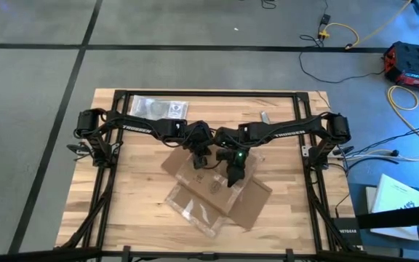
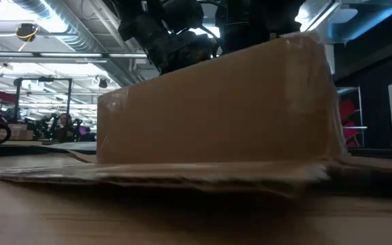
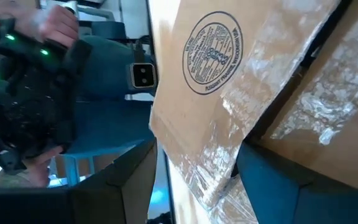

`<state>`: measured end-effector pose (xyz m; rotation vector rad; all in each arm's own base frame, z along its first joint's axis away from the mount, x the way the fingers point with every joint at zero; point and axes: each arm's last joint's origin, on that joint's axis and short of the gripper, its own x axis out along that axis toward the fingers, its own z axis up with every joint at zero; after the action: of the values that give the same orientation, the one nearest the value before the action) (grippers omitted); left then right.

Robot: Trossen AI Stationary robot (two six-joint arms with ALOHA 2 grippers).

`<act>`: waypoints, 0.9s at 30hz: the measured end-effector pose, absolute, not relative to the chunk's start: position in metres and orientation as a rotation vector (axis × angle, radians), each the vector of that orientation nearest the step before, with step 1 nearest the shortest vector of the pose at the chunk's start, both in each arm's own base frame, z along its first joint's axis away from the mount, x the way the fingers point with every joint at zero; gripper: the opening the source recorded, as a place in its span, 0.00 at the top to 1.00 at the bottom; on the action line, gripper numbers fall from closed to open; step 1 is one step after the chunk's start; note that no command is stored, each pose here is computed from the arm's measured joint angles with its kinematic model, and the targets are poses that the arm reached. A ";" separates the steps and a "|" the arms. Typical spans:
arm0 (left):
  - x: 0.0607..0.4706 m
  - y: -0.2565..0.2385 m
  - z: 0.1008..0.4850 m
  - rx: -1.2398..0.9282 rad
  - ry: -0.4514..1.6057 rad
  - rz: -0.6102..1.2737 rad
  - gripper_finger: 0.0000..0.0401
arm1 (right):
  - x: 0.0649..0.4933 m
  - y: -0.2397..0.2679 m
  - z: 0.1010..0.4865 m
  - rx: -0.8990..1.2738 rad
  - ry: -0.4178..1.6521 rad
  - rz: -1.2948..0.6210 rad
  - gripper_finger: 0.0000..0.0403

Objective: Unpack boxes
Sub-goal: Break down the box until it is fully flat

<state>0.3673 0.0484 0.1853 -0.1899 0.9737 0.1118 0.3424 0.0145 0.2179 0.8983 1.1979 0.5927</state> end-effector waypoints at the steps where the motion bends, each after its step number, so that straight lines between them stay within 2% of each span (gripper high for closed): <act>1: 0.367 0.048 0.185 -0.190 0.973 0.112 1.00 | 0.343 0.015 0.218 0.909 1.196 0.592 0.50; 10: 0.368 0.049 0.187 -0.189 0.963 0.112 1.00 | 0.353 0.019 0.237 0.960 1.155 0.611 0.50; 14: 0.367 0.051 0.184 -0.173 0.974 0.138 1.00 | 0.360 0.036 0.273 0.923 1.076 0.797 0.50; 17: 0.367 0.052 0.184 -0.162 0.978 0.141 1.00 | 0.365 0.046 0.292 0.859 1.023 0.844 0.50; 21: 0.367 0.052 0.184 -0.157 0.975 0.137 1.00 | 0.369 0.050 0.305 0.775 0.963 0.801 0.50; 27: 0.367 0.051 0.184 -0.160 0.975 0.130 1.00 | 0.371 0.045 0.300 0.652 0.938 0.617 0.50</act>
<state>0.3670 0.0512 0.1843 -0.1604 0.9745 0.1298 0.3714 0.0454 0.3001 0.6518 0.9376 0.6171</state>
